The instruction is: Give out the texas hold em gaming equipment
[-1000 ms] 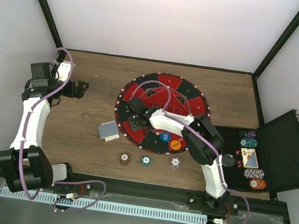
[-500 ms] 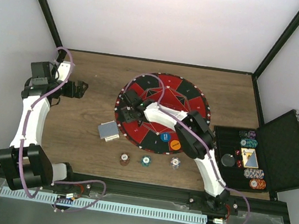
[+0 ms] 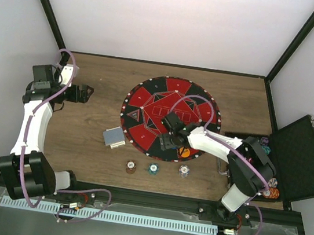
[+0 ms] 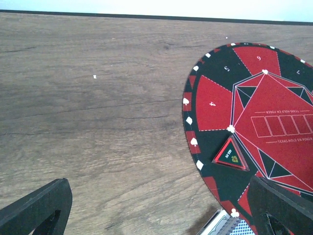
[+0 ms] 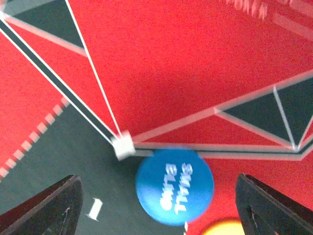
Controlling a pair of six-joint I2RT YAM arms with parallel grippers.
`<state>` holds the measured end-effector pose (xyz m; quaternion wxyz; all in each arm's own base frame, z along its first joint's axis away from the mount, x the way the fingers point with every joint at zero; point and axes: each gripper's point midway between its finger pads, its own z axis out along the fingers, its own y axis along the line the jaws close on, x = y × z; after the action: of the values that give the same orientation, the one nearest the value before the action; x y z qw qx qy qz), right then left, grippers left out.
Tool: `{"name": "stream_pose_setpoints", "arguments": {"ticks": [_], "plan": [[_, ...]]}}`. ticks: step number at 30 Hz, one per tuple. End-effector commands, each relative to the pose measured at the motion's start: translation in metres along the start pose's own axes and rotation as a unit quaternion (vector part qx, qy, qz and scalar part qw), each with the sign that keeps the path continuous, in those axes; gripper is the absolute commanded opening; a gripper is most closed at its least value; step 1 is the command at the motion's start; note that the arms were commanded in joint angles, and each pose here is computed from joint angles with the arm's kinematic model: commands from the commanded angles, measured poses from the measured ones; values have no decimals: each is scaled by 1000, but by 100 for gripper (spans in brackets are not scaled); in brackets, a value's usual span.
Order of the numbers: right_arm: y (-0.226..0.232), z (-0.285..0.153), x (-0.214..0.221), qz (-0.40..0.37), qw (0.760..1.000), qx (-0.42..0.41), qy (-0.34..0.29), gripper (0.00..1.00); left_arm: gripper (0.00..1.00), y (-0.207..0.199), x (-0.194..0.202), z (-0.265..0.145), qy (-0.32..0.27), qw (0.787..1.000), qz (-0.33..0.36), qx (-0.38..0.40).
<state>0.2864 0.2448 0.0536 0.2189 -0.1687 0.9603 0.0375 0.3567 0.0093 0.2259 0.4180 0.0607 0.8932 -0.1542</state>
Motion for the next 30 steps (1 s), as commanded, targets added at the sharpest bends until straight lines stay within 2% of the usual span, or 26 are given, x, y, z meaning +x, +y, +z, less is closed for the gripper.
{"name": "stream_pose_setpoints", "arguments": {"ticks": [1,6,9,13,24,28,30], "plan": [[-12,-2,19,23,1000,9,8,87,100,-4,-12,-5,-16,1000,-1,12],[-8,6,26,18,1000,-2,20,85,100,-3,-14,-5,-17,1000,-2,11],[-5,10,29,15,1000,-9,23,81,100,-3,-14,-6,-16,1000,2,7],[-3,16,33,11,999,-12,31,69,100,-2,-14,-6,-15,1000,3,4],[-11,21,43,5,999,6,42,59,100,-2,-17,-6,-18,1000,1,6],[-16,19,43,3,999,20,46,58,100,-1,-16,-5,-15,1000,-1,3],[-18,14,42,2,999,25,43,63,100,-1,-15,-6,-15,1000,-1,4]]}}
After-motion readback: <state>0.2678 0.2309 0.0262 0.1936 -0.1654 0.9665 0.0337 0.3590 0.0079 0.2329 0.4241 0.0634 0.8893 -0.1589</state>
